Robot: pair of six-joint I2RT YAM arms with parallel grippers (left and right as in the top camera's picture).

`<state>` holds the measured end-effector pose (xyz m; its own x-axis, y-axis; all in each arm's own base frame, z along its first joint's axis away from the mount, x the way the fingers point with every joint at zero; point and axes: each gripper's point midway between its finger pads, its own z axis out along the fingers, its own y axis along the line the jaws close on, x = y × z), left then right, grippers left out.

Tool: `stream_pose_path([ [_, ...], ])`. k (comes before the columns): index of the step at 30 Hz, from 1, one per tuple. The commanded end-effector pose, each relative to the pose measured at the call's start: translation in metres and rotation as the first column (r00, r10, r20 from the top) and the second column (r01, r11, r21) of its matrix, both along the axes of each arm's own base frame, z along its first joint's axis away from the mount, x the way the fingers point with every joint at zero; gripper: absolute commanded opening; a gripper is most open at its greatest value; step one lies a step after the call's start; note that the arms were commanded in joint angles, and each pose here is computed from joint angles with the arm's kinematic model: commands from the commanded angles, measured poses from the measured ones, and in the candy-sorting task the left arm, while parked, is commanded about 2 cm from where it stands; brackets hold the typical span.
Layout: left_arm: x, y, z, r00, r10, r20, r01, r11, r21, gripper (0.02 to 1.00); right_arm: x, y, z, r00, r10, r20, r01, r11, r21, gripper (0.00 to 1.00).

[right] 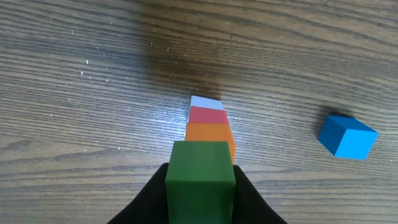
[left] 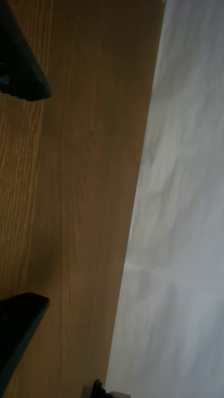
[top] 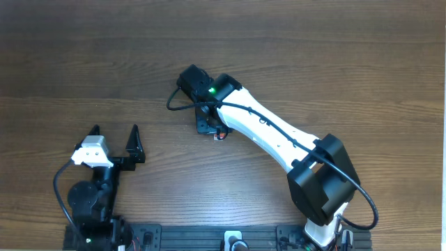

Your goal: Stack Cubes

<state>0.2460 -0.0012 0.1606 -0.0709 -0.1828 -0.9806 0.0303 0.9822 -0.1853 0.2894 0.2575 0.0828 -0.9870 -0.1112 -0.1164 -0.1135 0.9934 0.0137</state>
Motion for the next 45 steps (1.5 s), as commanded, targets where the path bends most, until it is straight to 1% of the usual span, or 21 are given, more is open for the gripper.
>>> stream_pose_path([
  [1, -0.0003, -0.0007, -0.0006, 1.0, -0.008, 0.004, 0.008, 1.0, 0.014, 0.998, 0.0008, -0.0028, -0.0046, 1.0, 0.0, -0.01, 0.0, 1.0, -0.007, 0.178],
  [13, -0.0003, -0.0007, -0.0006, 1.0, -0.008, 0.004, 0.008, 1.0, 0.014, 0.998, 0.0021, -0.0055, -0.0048, 1.0, -0.011, -0.015, 0.01, 1.0, -0.007, 0.176],
  [27, -0.0003, -0.0007, -0.0006, 1.0, -0.008, 0.004, 0.008, 1.0, 0.014, 0.998, 0.0018, -0.0061, -0.0051, 1.0, -0.017, -0.02, 0.017, 1.0, -0.005, 0.198],
  [33, -0.0003, -0.0007, -0.0007, 1.0, -0.008, 0.004, 0.008, 1.0, 0.014, 0.998, -0.0008, -0.0086, -0.0053, 0.999, -0.021, -0.03, 0.021, 1.0, -0.015, 0.205],
  [42, -0.0003, -0.0007, -0.0008, 1.0, -0.008, 0.003, 0.008, 1.0, 0.014, 0.998, -0.0012, -0.0089, -0.0054, 0.999, -0.024, -0.032, 0.023, 1.0, -0.016, 0.235],
  [45, -0.0003, -0.0007, -0.0006, 1.0, -0.008, 0.004, 0.008, 1.0, 0.014, 0.998, -0.0011, -0.0089, -0.0054, 0.999, -0.024, -0.032, 0.023, 1.0, -0.016, 0.297],
])
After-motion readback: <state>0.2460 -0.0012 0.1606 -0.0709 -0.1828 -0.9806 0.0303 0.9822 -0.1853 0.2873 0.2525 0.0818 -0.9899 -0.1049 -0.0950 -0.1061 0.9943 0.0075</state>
